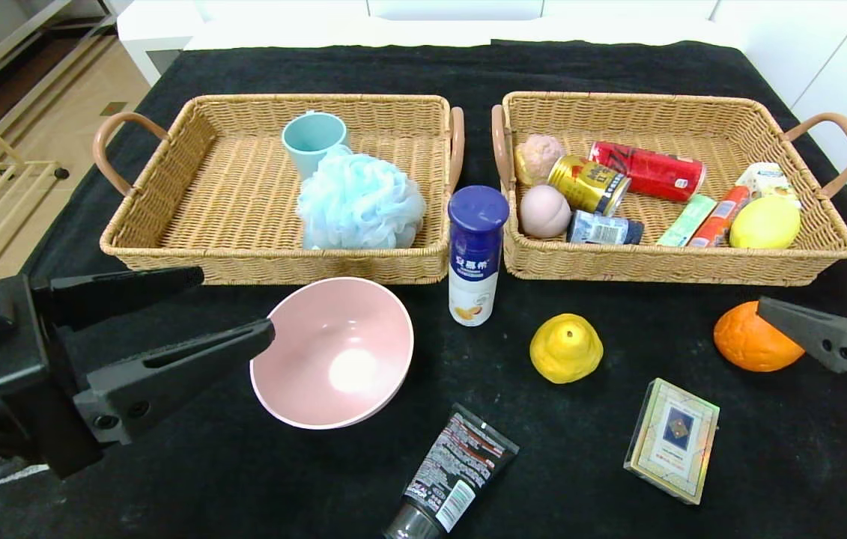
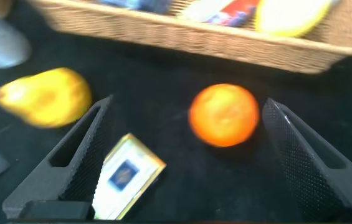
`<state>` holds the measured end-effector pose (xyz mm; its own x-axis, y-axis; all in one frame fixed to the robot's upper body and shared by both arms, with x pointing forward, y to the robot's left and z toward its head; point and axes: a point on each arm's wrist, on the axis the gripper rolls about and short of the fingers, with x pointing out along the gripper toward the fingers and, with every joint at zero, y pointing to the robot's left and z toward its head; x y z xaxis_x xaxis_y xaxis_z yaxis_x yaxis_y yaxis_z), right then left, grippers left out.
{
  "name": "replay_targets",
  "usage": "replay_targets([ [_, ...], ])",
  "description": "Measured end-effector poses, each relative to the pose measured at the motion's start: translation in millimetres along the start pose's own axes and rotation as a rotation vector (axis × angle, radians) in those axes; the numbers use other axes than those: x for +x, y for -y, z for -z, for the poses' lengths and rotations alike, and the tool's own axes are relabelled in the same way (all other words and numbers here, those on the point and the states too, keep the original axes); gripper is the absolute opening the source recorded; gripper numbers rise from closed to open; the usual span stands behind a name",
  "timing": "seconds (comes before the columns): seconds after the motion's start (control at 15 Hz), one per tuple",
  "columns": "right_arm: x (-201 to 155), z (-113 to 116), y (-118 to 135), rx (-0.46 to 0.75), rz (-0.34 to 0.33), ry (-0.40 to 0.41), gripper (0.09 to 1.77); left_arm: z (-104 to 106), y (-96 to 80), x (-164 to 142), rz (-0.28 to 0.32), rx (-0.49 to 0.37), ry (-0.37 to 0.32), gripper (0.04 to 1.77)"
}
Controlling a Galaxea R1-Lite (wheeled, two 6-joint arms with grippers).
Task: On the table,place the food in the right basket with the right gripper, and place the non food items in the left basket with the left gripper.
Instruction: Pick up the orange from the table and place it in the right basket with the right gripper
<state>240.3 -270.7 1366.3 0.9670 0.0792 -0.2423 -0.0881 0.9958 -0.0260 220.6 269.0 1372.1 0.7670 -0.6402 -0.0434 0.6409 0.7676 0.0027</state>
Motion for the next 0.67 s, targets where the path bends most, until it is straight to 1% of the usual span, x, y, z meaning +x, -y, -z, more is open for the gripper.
replay_targets([
  [0.13, 11.3, -1.5, -0.4, 0.011, 0.070, -0.109, 1.71, -1.2, 0.1, -0.6, -0.003, 0.003, 0.008, 1.72],
  [0.27, 19.6, -7.7, -0.8, 0.066, 0.114, -0.208, 1.71, -1.3, 0.3, -0.9, -0.003, 0.003, 0.008, 1.72],
  [0.33, 23.8, -12.3, -1.4, 0.096, 0.131, -0.238, 1.71, -1.3, 0.3, -1.0, -0.003, 0.003, 0.008, 1.72],
  [0.47, 35.6, -18.0, -1.9, 0.136, 0.176, -0.271, 1.71, -1.4, 0.4, -1.3, -0.004, 0.003, 0.009, 1.72],
  [0.53, 41.9, -19.2, -1.8, 0.145, 0.203, -0.273, 1.71, -1.5, 0.5, -2.0, -0.004, 0.004, 0.010, 1.72],
  [0.67, 52.5, -22.9, -2.8, 0.220, 0.228, -0.270, 1.71, -2.1, 1.0, -3.9, -0.004, 0.006, 0.014, 1.72],
])
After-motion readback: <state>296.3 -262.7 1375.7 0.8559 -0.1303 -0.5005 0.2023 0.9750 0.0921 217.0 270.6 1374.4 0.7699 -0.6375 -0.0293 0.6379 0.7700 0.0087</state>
